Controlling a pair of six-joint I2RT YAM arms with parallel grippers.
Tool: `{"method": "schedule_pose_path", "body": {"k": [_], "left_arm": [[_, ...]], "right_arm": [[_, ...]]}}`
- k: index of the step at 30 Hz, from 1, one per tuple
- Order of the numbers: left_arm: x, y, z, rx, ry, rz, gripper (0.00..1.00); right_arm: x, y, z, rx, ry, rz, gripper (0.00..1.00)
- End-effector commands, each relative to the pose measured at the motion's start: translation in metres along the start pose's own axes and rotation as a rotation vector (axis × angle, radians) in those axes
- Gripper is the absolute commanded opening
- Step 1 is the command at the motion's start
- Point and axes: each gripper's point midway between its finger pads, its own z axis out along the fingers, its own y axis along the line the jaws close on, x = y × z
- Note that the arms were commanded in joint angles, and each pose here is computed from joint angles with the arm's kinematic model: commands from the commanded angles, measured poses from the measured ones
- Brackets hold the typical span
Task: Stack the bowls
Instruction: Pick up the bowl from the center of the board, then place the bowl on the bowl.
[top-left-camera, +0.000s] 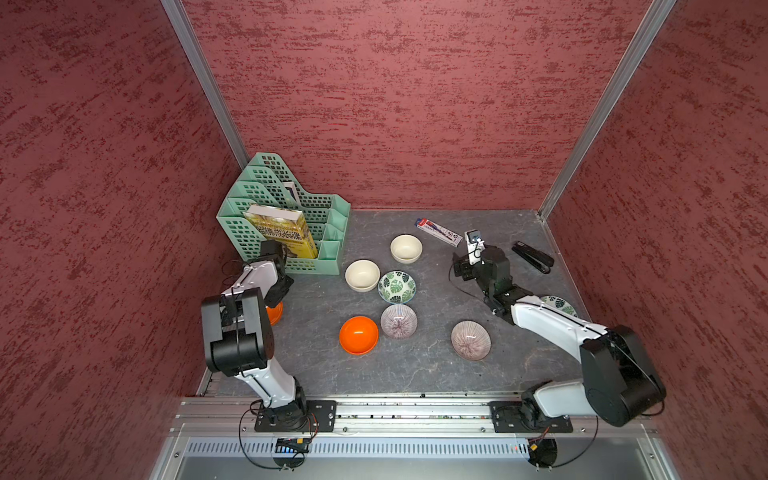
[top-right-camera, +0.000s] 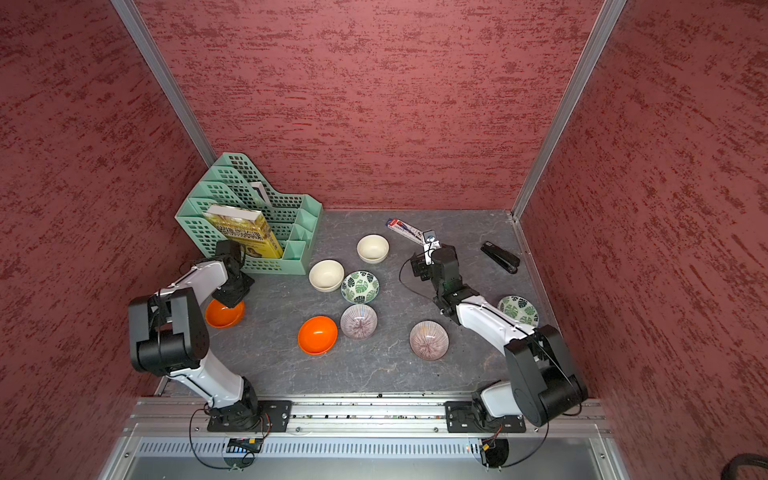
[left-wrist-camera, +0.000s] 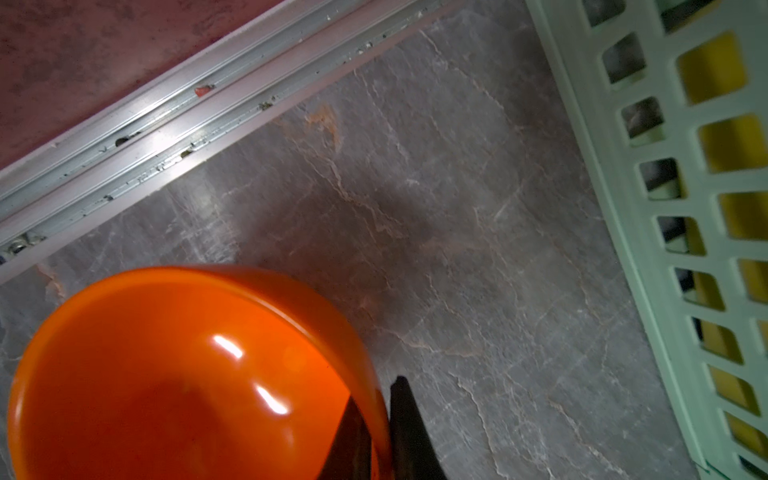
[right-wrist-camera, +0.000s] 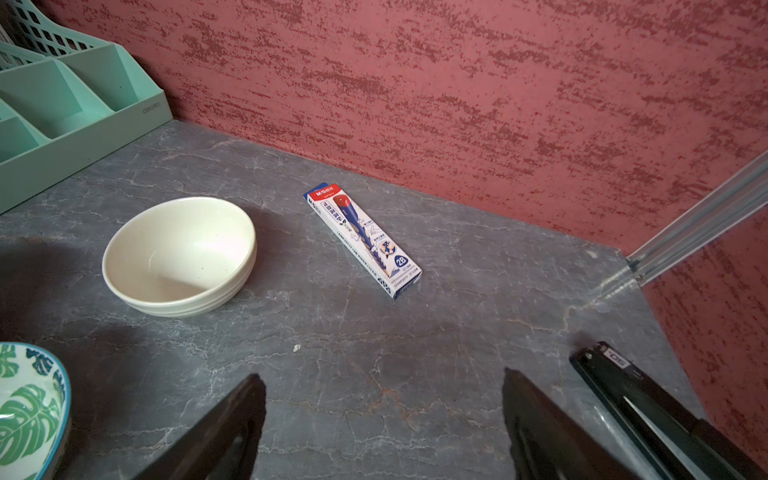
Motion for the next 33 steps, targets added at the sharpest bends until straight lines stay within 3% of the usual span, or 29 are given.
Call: {"method": "schedule_pose_path", "body": {"k": [1,5,10,14,19,25,33], "left_arm": [[0.006,-0.004,-0.007,0.035,0.010,0.037,0.00],[0.012,-0.027,-0.039,0.105,-0.036,0.149,0.00],[0.044,-0.074,-0.105,0.231,-0.110,0.484,0.00],[0.095,-0.092,-0.151,0.320,-0.103,0.747,0.00],[0.167,-0.075,-0.188,0.428,0.029,0.998,0.00],[0.234,-0.041,-0.189,0.382,0.107,1.202,0.00],[0.284,-0.037,-0.171,0.355,0.154,1.274,0.00]], "right_arm": [[-0.005,-0.006,-0.010,0.036,-0.029,0.023,0.91],[-0.001,-0.012,-0.015,0.066,-0.011,-0.001,0.91],[-0.002,-0.018,-0.016,0.094,0.041,0.019,0.93],[0.005,-0.029,-0.014,0.115,0.126,0.064,0.94],[0.021,-0.049,-0.013,0.148,0.235,0.085,0.94],[0.021,-0.059,-0.006,0.148,0.270,0.119,0.94],[0.021,-0.055,0.001,0.131,0.282,0.135,0.94]]}}
